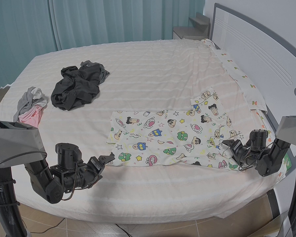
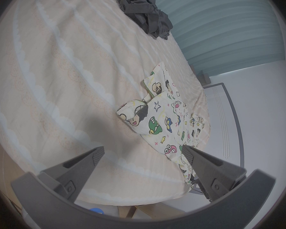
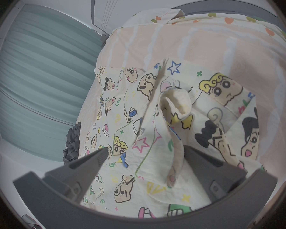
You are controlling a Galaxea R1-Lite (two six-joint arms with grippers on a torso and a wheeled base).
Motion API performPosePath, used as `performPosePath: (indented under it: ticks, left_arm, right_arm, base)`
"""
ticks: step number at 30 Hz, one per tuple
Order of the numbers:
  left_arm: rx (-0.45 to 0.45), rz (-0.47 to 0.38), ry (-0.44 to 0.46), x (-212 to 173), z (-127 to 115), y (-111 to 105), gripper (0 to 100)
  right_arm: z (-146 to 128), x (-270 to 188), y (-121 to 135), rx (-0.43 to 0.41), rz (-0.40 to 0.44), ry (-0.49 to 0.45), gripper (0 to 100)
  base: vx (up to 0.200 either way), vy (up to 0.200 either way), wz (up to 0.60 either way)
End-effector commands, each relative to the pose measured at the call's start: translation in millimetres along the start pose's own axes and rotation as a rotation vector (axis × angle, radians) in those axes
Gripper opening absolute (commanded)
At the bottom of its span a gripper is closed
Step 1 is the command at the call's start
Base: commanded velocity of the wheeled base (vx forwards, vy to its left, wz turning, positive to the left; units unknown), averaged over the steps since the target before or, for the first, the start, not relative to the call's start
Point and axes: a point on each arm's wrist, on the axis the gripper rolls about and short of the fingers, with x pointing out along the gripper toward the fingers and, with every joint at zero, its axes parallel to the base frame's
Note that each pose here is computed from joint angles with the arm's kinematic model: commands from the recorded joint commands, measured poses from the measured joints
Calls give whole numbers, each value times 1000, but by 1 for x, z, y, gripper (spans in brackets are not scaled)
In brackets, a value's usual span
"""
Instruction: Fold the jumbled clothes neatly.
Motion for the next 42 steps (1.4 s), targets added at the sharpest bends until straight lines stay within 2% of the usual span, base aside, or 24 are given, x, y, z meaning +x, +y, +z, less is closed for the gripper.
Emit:
performPosePath:
  ticks: [1,11,21,27,32,42]
  left_arm:
    - [-2,2,-1,0,0,1,100]
    - [-2,2,-1,0,0,1,100]
    - [0,1,-1,0,0,1,100]
    - [0,-1,-2,0,1,0,100]
    - [0,-1,-2,0,1,0,100]
    - [0,-1,-2,-1,1,0,100]
  right_arm:
    - [-2,0,-1,1,-6,9,0]
    - [3,-12,8,-1,7,-13,0]
    - [22,-43,58,-27,81,-40,0]
    - [27,-48,81,-38,67,-51,0]
    - [16,-56,86,-48,41,-24,0]
    - [-13,-72,76,-68,-44,75,0]
  base:
    - [0,0,0]
    - [0,0,0]
    - [0,0,0]
    - [0,0,0]
    - [0,0,0]
    - [0,0,0]
